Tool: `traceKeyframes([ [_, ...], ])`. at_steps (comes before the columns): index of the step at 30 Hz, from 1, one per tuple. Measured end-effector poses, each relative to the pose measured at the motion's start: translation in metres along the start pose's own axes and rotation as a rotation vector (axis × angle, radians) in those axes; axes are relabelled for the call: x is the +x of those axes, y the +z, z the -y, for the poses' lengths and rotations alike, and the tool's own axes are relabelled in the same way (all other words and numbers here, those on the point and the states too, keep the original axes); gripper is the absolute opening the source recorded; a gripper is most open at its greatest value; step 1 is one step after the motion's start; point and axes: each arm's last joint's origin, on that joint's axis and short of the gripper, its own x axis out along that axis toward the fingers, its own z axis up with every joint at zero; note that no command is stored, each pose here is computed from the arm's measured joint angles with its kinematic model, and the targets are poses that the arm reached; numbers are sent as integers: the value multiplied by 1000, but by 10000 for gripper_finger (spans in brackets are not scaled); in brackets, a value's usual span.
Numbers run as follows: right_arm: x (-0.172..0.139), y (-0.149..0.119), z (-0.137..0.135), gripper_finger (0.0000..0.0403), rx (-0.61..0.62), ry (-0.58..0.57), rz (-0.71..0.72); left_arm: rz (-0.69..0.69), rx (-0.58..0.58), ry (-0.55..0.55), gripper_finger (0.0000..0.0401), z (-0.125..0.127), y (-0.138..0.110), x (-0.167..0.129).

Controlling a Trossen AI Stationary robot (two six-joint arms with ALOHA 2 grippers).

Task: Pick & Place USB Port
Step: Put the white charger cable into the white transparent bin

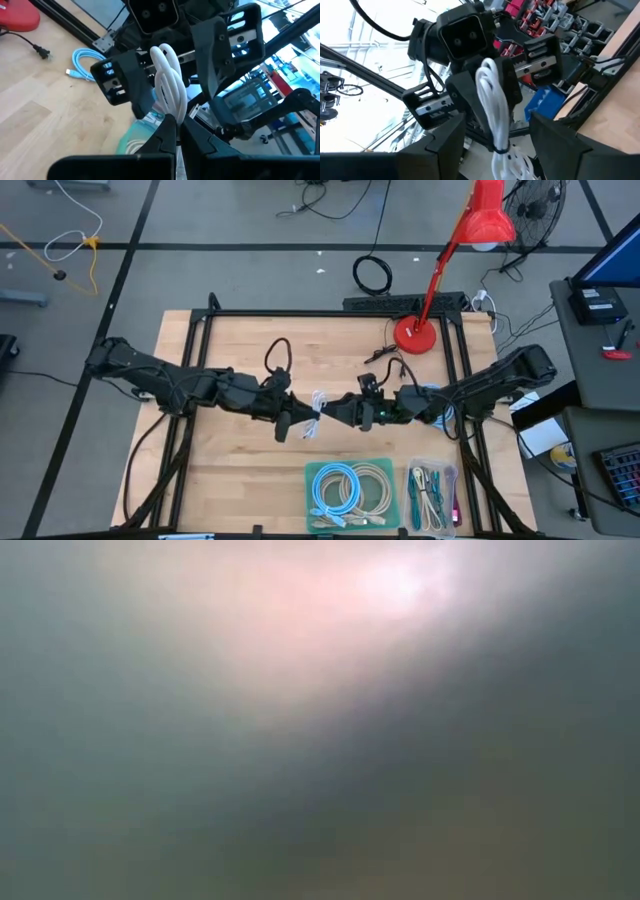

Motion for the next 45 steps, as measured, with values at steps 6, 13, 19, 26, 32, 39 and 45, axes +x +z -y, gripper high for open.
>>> traceKeyframes([
  [6,0,0,0,126,-19,-1,2,-8,-12,-7,5,0,0,0],
  [13,0,-1,-1,17,-26,15,-26,-22,-26,-27,38,1,0,0],
  [19,-7,-3,-14,8,-6,54,-47,-108,-41,-164,97,9,3,-10],
  [26,-45,-21,-46,8,120,-126,-105,-252,-45,-175,126,12,-4,-31],
  [32,-116,-58,-74,8,273,-377,-118,-272,-14,-17,120,7,-17,-36],
  [39,-181,-103,-78,8,451,-513,-120,-255,3,43,104,5,-20,-37],
  [45,-192,-117,-62,8,471,-667,-214,-249,-1,41,93,6,-19,-37],
])
